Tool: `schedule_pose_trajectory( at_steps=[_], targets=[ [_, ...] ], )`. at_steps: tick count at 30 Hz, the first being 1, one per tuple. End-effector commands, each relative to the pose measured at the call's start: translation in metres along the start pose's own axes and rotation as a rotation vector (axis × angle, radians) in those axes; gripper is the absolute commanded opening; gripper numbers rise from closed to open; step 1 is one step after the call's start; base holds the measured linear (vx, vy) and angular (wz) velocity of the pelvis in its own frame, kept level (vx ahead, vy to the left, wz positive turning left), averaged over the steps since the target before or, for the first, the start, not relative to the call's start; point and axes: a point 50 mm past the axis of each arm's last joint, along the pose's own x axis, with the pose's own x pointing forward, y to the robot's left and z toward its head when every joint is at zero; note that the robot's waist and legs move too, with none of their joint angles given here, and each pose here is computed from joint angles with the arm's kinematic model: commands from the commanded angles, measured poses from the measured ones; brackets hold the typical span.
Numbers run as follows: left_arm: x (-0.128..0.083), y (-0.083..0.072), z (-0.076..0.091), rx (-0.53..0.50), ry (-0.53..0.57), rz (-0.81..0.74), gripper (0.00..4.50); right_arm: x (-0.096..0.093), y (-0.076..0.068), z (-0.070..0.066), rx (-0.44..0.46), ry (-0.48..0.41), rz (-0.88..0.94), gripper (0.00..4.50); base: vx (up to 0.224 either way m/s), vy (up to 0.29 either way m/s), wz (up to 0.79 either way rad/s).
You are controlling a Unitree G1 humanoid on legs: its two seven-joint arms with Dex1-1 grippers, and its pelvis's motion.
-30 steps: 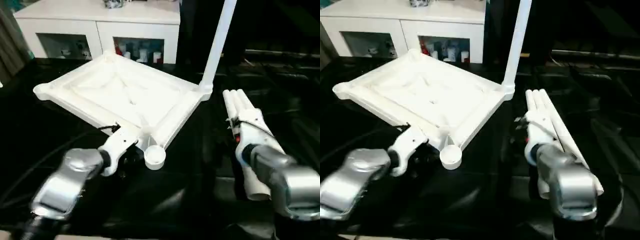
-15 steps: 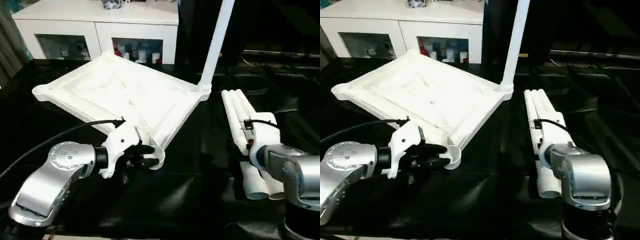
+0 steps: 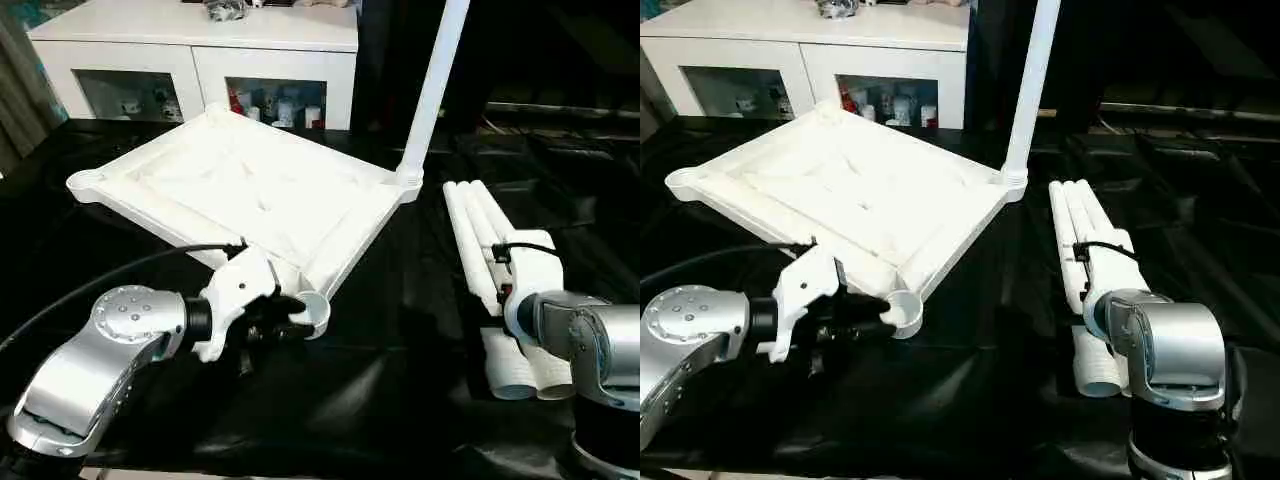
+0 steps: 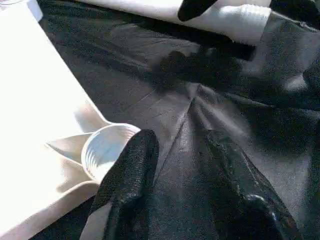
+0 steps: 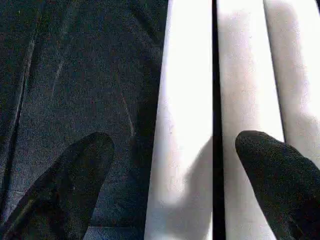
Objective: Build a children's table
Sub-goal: Pick table leg
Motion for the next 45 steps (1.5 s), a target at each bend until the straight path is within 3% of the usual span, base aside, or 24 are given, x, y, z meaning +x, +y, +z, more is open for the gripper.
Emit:
schedule_pose_trajectory(
  at_steps=[1,25,34,37,40,42,44,45],
  targets=[
    [-0.001,-0.003,0.002,0.015,0.005,-0.009,1.67,0.001,-0.002,-0.004,0.026,0.021,0.012,4.39,0.0,0.0,0.0],
    [-0.004,-0.002,0.003,0.031,0.016,0.003,1.67,0.013,0.008,-0.014,0.139,0.077,0.121,4.39,0.0,0.0,0.0],
    [-0.003,-0.003,0.005,0.035,0.014,-0.017,1.67,0.021,0.01,-0.026,0.156,0.148,0.129,3.66,0.0,0.0,0.0],
    [-0.002,-0.005,0.005,0.025,0.015,-0.045,2.02,0.024,0.011,-0.028,0.16,0.161,0.125,3.5,0.0,0.0,0.0],
    [-0.003,-0.005,0.006,0.018,0.013,-0.056,2.08,0.026,0.009,-0.028,0.172,0.158,0.112,3.28,0.0,0.0,0.0],
    [-0.003,-0.002,0.008,0.013,-0.004,-0.044,2.46,0.027,0.008,-0.027,0.194,0.146,0.103,2.95,0.0,0.0,0.0],
    [-0.003,0.0,0.011,0.017,-0.02,-0.039,2.47,0.027,0.008,-0.024,0.209,0.125,0.104,2.88,0.0,0.0,0.0],
    [-0.002,0.001,0.012,0.02,-0.024,-0.039,2.69,0.027,0.009,-0.022,0.219,0.103,0.104,2.75,0.0,0.0,0.0]
  ],
)
